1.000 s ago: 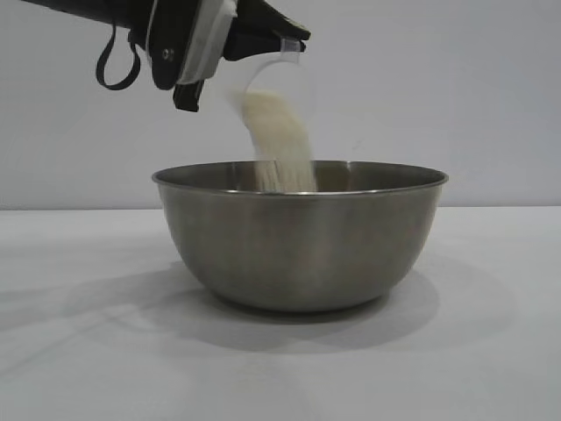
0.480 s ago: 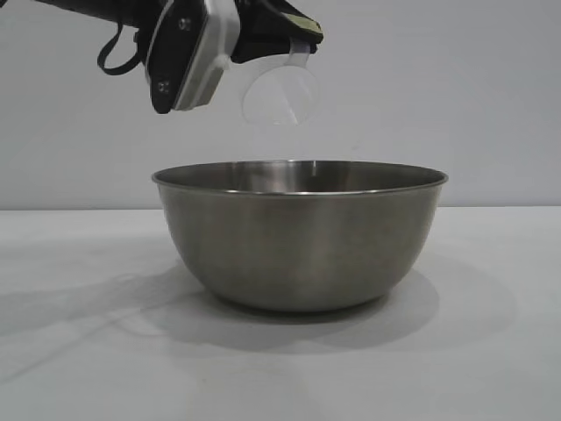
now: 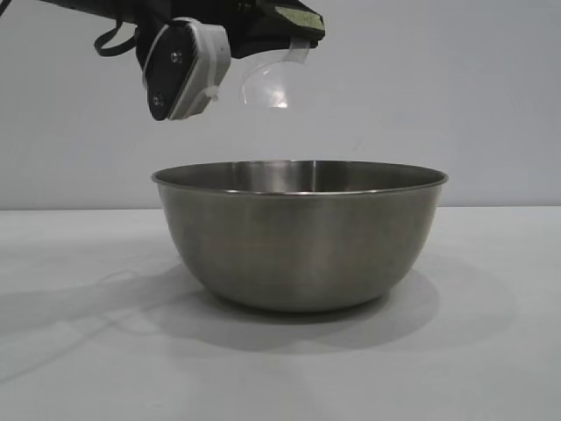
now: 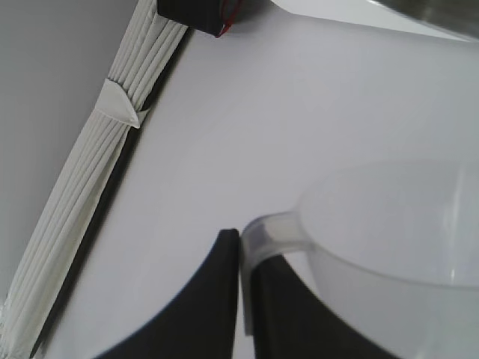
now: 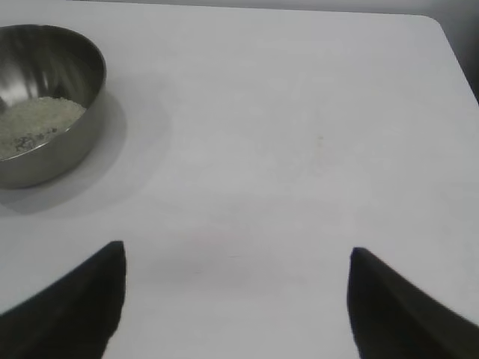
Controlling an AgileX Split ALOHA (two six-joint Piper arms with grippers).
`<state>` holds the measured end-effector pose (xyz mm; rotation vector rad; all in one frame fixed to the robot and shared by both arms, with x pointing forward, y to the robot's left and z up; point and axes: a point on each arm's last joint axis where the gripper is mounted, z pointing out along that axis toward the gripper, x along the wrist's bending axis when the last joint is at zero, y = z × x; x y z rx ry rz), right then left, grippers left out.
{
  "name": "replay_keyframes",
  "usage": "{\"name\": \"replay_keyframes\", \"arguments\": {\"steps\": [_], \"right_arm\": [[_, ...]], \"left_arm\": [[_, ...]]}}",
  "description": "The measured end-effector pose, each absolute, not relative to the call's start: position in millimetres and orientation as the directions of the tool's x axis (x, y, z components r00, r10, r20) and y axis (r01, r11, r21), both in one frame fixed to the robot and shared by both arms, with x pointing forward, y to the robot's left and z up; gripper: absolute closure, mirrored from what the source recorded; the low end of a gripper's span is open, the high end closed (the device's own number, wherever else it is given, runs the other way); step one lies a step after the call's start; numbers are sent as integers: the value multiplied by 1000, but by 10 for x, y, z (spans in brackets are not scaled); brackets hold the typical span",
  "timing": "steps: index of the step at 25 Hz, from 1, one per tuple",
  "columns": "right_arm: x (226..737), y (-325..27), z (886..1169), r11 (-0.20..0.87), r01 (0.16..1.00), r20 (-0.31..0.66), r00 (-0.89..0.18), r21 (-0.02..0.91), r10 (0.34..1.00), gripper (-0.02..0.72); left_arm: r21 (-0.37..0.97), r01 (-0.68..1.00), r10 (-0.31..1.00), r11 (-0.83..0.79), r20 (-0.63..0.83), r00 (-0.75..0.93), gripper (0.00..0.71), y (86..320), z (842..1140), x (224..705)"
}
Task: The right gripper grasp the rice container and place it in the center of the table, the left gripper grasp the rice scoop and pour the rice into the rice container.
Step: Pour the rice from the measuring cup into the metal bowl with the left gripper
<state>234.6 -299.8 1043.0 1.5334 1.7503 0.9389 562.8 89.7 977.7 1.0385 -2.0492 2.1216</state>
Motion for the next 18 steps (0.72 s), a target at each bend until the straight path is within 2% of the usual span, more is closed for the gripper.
{"name": "replay_keyframes", "arguments": {"steps": [6, 10, 13, 16, 18], "right_arm": [[2346, -2998, 10430, 72, 549, 1, -132, 833, 991, 186], [2346, -2998, 10430, 72, 549, 1, -132, 833, 991, 186], [2346, -2998, 10430, 72, 549, 1, -132, 833, 991, 186], [2346, -2998, 10430, 72, 549, 1, -132, 833, 991, 186], [2346, -2998, 10430, 72, 549, 1, -132, 833, 991, 186]], "left_arm": [[-863, -477, -418, -163, 499, -759, 710, 897, 9780, 5630], [-746, -611, -383, -265, 663, -643, 710, 906, 9792, 5647], [-585, -720, -319, -373, 810, -493, 710, 918, 9807, 5672], [-318, -800, -183, -508, 948, -260, 710, 947, 9835, 5718], [-98, -803, -47, -588, 995, -88, 710, 978, 9860, 5763]]}}
